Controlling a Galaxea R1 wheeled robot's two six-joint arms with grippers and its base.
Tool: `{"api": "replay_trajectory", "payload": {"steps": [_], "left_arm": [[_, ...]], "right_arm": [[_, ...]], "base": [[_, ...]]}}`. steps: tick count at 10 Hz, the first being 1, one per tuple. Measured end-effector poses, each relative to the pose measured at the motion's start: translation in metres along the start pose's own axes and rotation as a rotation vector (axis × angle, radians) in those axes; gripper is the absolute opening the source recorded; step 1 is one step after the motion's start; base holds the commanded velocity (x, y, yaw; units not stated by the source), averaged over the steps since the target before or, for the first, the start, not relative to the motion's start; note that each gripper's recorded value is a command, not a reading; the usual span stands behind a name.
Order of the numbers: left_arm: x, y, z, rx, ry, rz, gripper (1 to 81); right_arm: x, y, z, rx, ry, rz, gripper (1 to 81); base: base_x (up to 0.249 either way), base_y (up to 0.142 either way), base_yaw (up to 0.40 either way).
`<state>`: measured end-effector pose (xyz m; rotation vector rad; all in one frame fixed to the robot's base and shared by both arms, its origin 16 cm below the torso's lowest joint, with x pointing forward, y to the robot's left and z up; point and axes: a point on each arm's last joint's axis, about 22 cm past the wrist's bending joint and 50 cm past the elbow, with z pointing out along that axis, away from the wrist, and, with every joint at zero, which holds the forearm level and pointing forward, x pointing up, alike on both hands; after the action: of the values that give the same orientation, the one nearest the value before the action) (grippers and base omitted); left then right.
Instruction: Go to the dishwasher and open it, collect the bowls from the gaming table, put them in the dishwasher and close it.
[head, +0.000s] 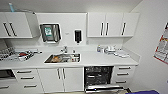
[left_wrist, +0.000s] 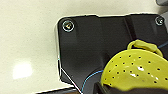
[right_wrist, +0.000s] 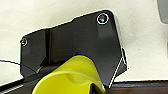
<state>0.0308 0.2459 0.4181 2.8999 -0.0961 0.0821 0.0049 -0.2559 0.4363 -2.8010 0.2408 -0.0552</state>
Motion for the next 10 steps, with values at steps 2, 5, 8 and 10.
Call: {"api": "replay_trajectory", "payload": {"steps": [2,5,8,10], "left_arm": [[0.000,0.000,0.000,0.000,0.001,0.000,1.0],[0.001,0.000,0.000,0.000,0.000,0.000,1.0],[-0.014,0.001,0.000,-0.001,-0.010,-0.002,1.0],[-0.005,0.000,0.000,0.001,-0.007,-0.001,1.0]], "right_arm": [[0.000,0.000,0.000,0.001,0.000,0.000,1.0],[0.005,-0.001,0.000,0.001,0.004,-0.002,1.0],[-0.015,0.003,0.000,-0.003,-0.015,0.001,1.0],[-0.003,0.000,0.000,0.000,-0.005,-0.003,1.0]], "base": [[0.173,0.000,0.000],[0.190,0.000,0.000],[0.183,0.000,0.000],[0.154,0.000,0.000]]}}
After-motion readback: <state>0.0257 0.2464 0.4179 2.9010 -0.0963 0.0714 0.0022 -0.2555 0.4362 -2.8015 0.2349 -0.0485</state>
